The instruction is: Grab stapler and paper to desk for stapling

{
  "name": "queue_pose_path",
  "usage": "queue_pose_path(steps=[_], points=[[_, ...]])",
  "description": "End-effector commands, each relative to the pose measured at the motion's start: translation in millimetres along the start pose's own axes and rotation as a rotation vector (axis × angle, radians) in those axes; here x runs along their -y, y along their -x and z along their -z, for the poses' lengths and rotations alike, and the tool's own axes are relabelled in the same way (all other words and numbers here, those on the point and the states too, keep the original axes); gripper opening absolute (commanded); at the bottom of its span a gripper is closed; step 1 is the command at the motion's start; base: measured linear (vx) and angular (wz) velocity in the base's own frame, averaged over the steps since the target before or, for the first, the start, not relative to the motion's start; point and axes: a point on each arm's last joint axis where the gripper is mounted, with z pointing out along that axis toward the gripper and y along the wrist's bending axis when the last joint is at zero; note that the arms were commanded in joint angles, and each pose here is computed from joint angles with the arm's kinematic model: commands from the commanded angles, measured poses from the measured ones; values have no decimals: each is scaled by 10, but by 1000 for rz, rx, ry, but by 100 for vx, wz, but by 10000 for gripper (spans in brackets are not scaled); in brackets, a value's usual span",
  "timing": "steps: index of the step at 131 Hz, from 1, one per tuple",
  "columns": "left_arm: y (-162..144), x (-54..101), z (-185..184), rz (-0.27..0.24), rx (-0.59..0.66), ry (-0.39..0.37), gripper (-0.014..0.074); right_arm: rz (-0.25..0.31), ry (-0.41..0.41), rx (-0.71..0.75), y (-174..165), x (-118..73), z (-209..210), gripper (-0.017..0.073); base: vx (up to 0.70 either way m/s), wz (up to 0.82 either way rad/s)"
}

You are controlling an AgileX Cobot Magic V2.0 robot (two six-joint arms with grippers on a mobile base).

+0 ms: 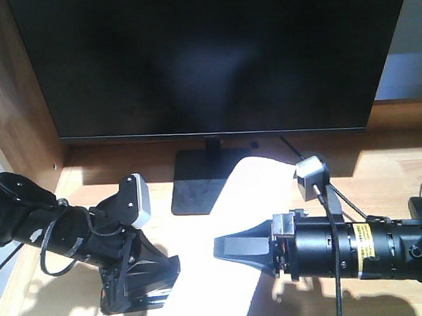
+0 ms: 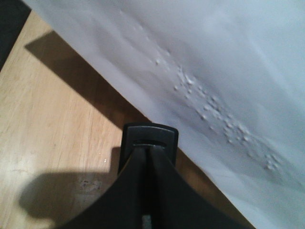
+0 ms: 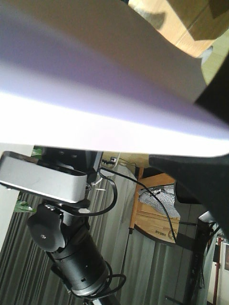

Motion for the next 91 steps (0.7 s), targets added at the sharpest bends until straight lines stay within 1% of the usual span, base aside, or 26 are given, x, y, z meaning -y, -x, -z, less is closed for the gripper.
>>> queue_pose_path(steps=[1,12,23,36,37,38,39,55,65,76,91], points=[[167,15,102,-13,66,10,-6,62,194,-28,2,-264,31,-3,0,0],[167,15,102,-13,66,10,-6,76,150,-76,-40,-221,26,-3,0,0],[167,15,102,-13,66,10,-6,93,80,-130,-87,-155,24,-3,0,0],[167,15,102,-13,66,10,-6,95,-29,-179,-127,-54,28,-3,0,0],[167,15,102,-13,66,10,-6,98,-46,-184,-131,-38,30,-3,0,0],[167,15,102,-13,66,10,-6,96,-46,-184,-131,-38,30,-3,0,0],[167,15,102,-13,66,10,-6,100,-64,-189,-134,-22,31,-3,0,0],[167,15,102,-13,66,10,-6,123,-193,-214,-147,97,51,-3,0,0],[167,15,102,-13,66,10,-6,141,-265,-227,-152,161,68,-3,0,0],[167,15,102,-13,66,10,-6,139,-338,-238,-155,224,90,-3,0,0],[167,15,102,-13,66,10,-6,154,-441,-240,-144,312,126,-3,0,0]])
